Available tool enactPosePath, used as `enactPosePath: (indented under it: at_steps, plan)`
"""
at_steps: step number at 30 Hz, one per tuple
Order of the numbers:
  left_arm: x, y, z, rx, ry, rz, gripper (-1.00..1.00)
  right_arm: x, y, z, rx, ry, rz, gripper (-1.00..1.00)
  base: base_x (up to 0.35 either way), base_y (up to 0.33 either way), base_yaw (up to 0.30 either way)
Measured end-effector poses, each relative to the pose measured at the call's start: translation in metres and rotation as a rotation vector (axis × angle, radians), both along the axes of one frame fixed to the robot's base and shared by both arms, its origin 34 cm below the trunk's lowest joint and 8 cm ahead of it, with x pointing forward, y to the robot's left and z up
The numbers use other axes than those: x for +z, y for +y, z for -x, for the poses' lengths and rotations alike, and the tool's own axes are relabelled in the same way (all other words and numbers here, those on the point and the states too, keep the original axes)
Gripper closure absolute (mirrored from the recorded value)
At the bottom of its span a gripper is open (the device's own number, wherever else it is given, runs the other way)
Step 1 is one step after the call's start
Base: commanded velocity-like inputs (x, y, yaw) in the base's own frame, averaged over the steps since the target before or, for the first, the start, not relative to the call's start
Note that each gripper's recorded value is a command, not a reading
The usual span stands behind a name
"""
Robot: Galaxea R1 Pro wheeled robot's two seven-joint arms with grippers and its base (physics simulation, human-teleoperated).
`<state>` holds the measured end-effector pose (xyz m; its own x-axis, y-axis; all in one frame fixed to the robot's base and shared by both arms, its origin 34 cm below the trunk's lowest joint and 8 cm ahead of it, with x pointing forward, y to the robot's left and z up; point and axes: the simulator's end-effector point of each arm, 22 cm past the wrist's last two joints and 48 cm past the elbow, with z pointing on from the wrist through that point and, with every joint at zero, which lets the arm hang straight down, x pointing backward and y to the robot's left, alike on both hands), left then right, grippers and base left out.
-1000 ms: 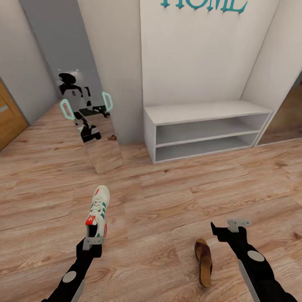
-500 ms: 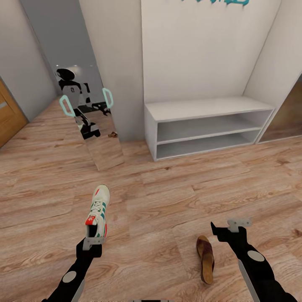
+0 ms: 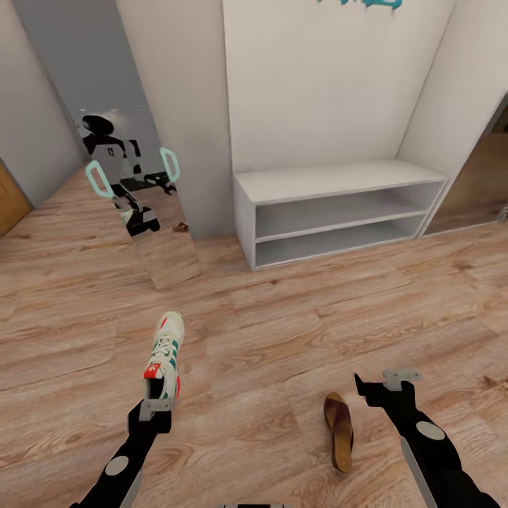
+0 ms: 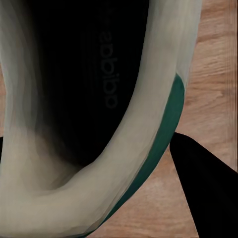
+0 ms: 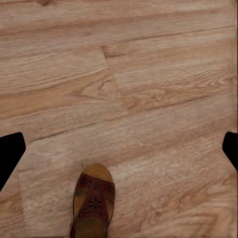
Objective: Pick up the two gym shoes and the two sandals from the corridor floor and place them onto the hallstand (shoe rack) in the corridor, making sure they are on the rack and not on the floor. Arrange them so the two gym shoes are next to each other and the two sandals are next to each other.
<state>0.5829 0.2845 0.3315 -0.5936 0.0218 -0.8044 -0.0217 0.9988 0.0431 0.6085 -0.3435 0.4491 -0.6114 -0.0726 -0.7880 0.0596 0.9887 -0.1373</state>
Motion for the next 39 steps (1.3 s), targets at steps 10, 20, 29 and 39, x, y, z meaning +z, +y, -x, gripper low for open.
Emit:
enactPosePath:
  at_steps: [10, 20, 29, 39]
  plan:
    - [0.0000, 0.0000, 0.0000, 0.000, 0.000, 0.000, 1.00, 0.0000, -0.0001, 0.0000, 0.000, 0.000, 0.000, -1.00, 0.000, 0.000, -0.293]
    - [0.0000, 0.0000, 0.0000, 0.000, 0.000, 0.000, 1.00, 0.0001, -0.0001, 0.0000, 0.000, 0.000, 0.000, -1.00, 0.028, 0.000, -0.300]
    - [0.0000, 0.0000, 0.0001, 0.000, 0.000, 0.000, 1.00, -0.0001, 0.0000, 0.0001, 0.000, 0.000, 0.000, -1.00, 0.086, 0.000, -0.275]
    - [0.0001, 0.0001, 0.0001, 0.000, 0.000, 0.000, 1.00, -0.0027, -0.0002, 0.0011, 0.001, 0.004, 0.002, -1.00, 0.028, 0.000, -0.046]
